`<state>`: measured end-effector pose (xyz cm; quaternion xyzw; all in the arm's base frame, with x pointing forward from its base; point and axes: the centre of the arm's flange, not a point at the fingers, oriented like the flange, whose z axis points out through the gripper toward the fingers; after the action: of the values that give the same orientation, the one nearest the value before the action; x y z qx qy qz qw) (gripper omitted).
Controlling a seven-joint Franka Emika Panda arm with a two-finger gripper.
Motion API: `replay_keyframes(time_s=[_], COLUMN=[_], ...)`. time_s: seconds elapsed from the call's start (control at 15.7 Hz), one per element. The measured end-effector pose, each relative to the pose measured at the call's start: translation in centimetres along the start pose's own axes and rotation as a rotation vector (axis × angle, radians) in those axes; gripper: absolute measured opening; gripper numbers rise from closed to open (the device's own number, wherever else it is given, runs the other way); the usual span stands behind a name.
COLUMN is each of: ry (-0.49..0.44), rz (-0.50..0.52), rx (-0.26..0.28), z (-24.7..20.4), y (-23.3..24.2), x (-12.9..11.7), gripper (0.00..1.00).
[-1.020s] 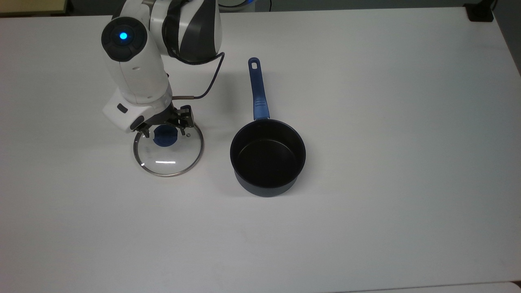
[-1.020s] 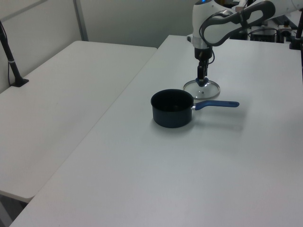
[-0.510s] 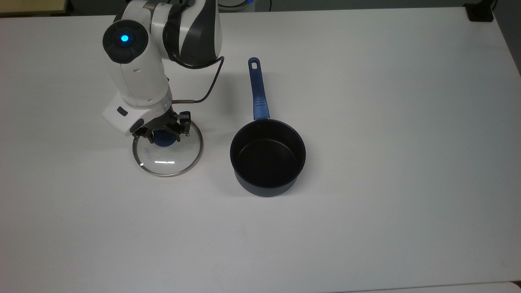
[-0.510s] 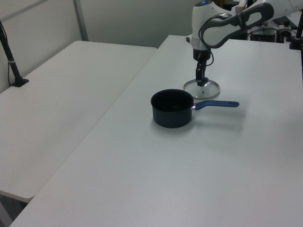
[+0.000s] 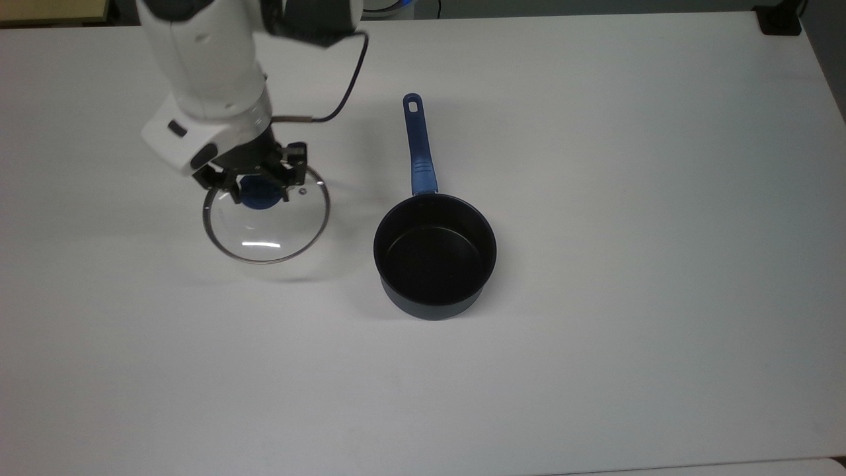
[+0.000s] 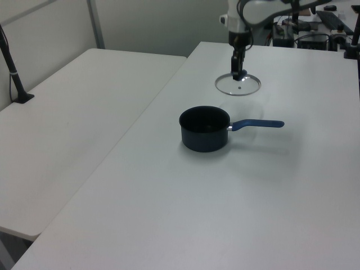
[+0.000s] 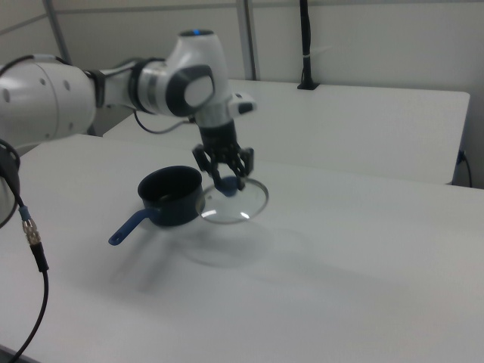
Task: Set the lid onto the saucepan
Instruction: 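Lift the glass lid by the knob and carry it over the saucepan, then lower the lid onto the saucepan rim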
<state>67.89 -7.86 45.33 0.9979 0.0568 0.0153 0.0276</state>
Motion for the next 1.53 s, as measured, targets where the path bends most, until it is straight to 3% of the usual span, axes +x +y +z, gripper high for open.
replay_keyframes(time_s=[0.64,0.89,1.4,1.53], ry=[0.058,0.133,0.133,0.168], rz=[-0.029,-0.007,-0.006,0.018], rx=[0.018,0.029,0.030,0.034], z=[-2.3,-1.3,0.6,0.6], y=[-19.8,-22.4,-23.0,-22.8], x=[2.4,3.6,4.2,4.6], gripper=[0.61,0.61,0.62,0.78])
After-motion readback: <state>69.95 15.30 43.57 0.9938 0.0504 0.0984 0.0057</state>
